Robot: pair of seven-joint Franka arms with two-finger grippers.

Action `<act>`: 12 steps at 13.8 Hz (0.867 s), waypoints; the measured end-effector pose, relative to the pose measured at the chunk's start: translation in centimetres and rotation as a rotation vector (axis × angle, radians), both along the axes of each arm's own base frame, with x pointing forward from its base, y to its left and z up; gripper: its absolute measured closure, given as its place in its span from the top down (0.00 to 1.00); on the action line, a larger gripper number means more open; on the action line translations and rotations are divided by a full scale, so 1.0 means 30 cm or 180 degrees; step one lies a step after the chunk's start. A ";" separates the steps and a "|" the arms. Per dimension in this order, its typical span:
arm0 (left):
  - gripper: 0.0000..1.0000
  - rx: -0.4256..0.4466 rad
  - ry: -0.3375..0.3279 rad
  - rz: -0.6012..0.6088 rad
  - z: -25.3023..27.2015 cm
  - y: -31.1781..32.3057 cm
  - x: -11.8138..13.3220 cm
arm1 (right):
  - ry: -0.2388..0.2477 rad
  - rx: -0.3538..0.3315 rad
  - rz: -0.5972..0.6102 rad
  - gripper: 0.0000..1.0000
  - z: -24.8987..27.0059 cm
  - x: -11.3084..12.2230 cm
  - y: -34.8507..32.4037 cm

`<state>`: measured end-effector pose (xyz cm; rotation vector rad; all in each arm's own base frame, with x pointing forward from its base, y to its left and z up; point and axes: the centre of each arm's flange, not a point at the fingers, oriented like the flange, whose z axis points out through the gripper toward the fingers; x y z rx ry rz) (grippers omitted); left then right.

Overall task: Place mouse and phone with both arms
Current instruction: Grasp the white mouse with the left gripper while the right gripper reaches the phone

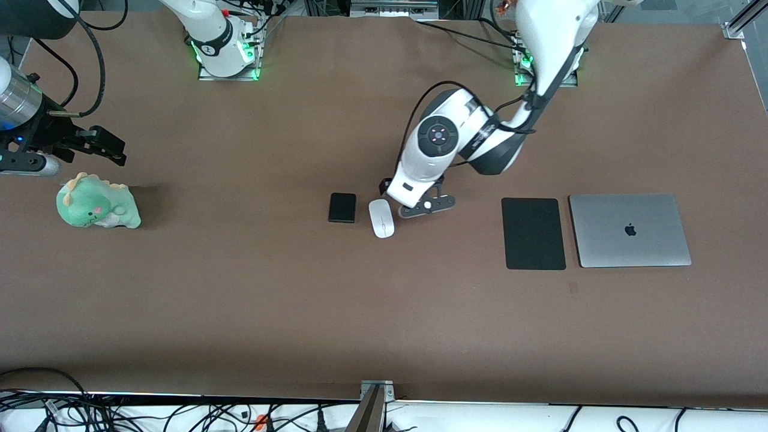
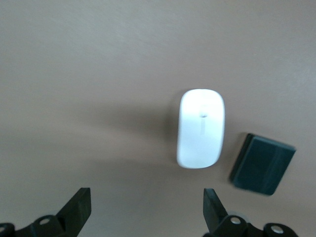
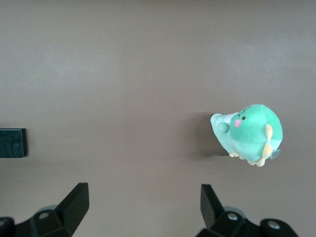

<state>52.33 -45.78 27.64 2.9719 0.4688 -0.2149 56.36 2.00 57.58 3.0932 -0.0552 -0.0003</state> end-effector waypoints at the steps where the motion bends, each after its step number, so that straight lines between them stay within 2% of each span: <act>1: 1.00 -0.0027 -0.0003 0.0062 -0.029 -0.026 0.014 | 0.0010 0.0009 0.0005 1.00 -0.005 -0.001 0.005; 4: 1.00 0.0037 -0.0070 0.0127 -0.114 -0.075 0.043 | 0.0067 0.0012 0.0033 1.00 -0.023 -0.007 0.022; 6: 1.00 0.0166 -0.0157 0.0156 -0.189 -0.131 -0.001 | 0.0117 0.0013 0.0062 1.00 -0.044 -0.006 0.043; 9: 1.00 0.0214 -0.0246 0.0195 -0.270 -0.214 -0.061 | 0.0224 0.0066 -0.0025 1.00 -0.117 0.010 0.111; 12: 1.00 0.0192 -0.0280 0.0248 -0.298 -0.230 -0.030 | 0.0248 0.0129 -0.0124 1.00 -0.227 0.030 0.196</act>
